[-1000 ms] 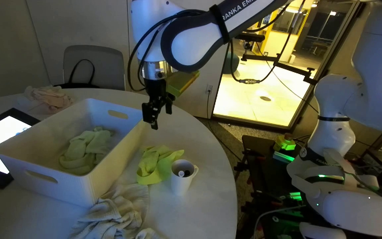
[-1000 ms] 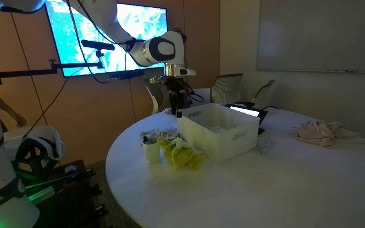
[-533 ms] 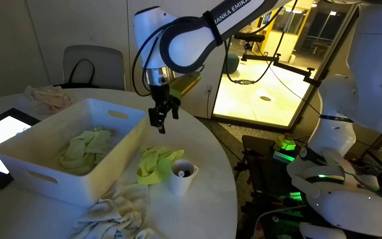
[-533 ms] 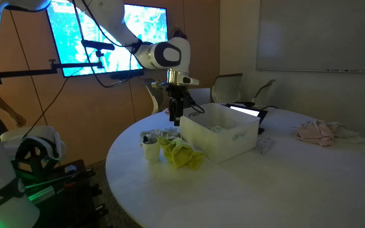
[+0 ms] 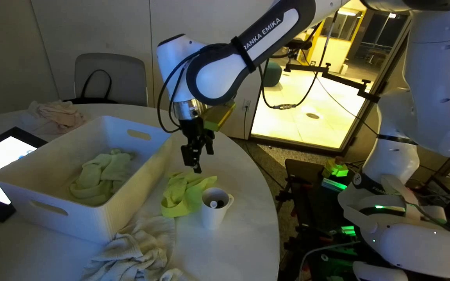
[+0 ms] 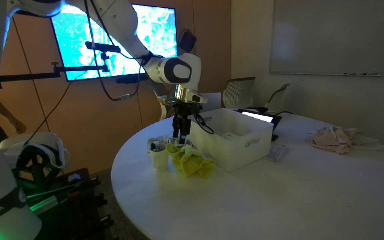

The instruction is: Put the green towel in the basket, then put the two markers in the cup, then put the other green towel in the basket, then the black tape in the cup, then the white towel in the basket

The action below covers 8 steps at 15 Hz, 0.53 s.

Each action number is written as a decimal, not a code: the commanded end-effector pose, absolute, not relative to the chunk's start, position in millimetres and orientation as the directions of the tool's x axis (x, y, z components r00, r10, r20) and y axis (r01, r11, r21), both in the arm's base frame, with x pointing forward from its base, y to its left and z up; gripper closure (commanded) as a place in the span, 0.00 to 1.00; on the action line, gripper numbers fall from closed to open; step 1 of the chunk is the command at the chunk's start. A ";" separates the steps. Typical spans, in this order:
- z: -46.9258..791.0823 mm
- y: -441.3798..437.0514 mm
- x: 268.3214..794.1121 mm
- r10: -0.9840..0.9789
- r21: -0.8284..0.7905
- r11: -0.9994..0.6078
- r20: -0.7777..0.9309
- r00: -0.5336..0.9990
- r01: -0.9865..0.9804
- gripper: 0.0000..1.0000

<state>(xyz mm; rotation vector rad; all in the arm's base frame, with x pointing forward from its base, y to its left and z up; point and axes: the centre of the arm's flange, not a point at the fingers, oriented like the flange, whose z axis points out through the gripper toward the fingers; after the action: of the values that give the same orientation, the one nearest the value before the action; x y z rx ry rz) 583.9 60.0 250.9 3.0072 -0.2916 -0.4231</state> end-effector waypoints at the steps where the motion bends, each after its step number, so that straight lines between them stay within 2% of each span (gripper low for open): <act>1: 227.5 59.7 585.4 -0.140 0.072 -0.989 -0.270 0.953 -0.126 0.00; 8: 197.8 44.8 593.5 -0.041 0.001 -0.999 -0.193 0.980 -0.042 0.00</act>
<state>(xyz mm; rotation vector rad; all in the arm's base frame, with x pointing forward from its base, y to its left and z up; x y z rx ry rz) 589.8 52.0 205.2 3.0687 -0.1408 -0.3679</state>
